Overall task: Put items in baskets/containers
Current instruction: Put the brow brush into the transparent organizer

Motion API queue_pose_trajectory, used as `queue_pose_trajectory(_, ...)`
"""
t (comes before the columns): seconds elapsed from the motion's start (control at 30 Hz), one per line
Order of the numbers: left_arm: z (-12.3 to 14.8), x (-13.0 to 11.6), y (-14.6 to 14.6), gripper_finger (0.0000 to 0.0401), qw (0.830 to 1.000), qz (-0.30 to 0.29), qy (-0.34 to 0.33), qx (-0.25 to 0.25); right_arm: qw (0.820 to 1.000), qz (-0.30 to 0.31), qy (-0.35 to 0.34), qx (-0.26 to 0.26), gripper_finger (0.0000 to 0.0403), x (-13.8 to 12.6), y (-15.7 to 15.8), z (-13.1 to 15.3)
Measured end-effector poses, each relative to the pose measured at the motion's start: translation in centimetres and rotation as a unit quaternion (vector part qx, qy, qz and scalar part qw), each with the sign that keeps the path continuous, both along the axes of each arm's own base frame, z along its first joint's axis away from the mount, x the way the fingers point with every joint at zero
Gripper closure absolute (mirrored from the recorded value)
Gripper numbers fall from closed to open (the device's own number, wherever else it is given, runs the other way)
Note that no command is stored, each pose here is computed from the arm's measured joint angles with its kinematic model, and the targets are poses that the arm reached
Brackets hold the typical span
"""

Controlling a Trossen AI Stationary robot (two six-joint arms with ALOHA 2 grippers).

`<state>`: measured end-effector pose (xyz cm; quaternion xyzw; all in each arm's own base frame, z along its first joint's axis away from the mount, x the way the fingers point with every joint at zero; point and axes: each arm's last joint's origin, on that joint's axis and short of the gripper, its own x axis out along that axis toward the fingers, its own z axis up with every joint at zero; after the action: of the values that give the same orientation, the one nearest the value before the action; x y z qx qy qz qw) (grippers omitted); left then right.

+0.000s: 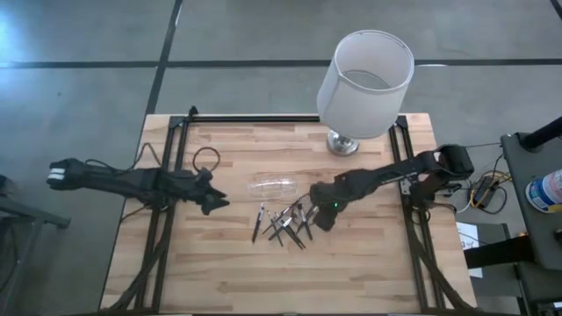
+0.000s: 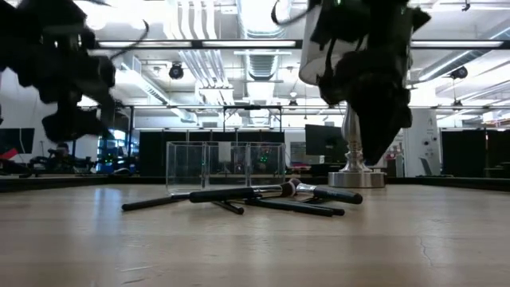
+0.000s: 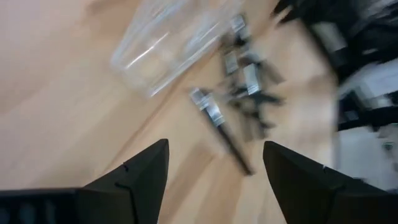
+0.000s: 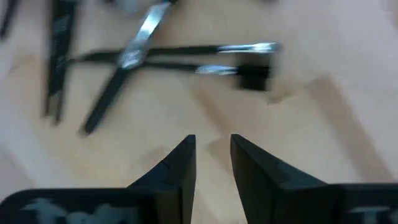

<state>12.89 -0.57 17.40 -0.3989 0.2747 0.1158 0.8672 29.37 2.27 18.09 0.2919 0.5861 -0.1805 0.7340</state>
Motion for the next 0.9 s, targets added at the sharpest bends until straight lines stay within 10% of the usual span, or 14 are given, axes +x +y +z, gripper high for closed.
queue_pose_trajectory(0.27, -0.5, 0.3, 0.1, 0.0146, 1.0, 0.013, 0.018, 0.005, 0.988, 0.143, -0.062, -0.006, 0.032, 0.8, -0.6, -0.4)
queue_pose_trajectory(0.6, -0.7, 0.4, 0.1, 0.0146, 0.999, 0.016, 0.027, 0.007, 0.898, 0.422, -0.054, -0.115, 0.03, 3.1, -0.4, -1.6)
queue_pose_trajectory(0.9, -1.0, 0.5, 0.1, 0.0146, 0.999, 0.023, 0.04, -0.001, 0.865, 0.488, -0.005, -0.116, 0.032, 4.6, -0.4, -3.3)
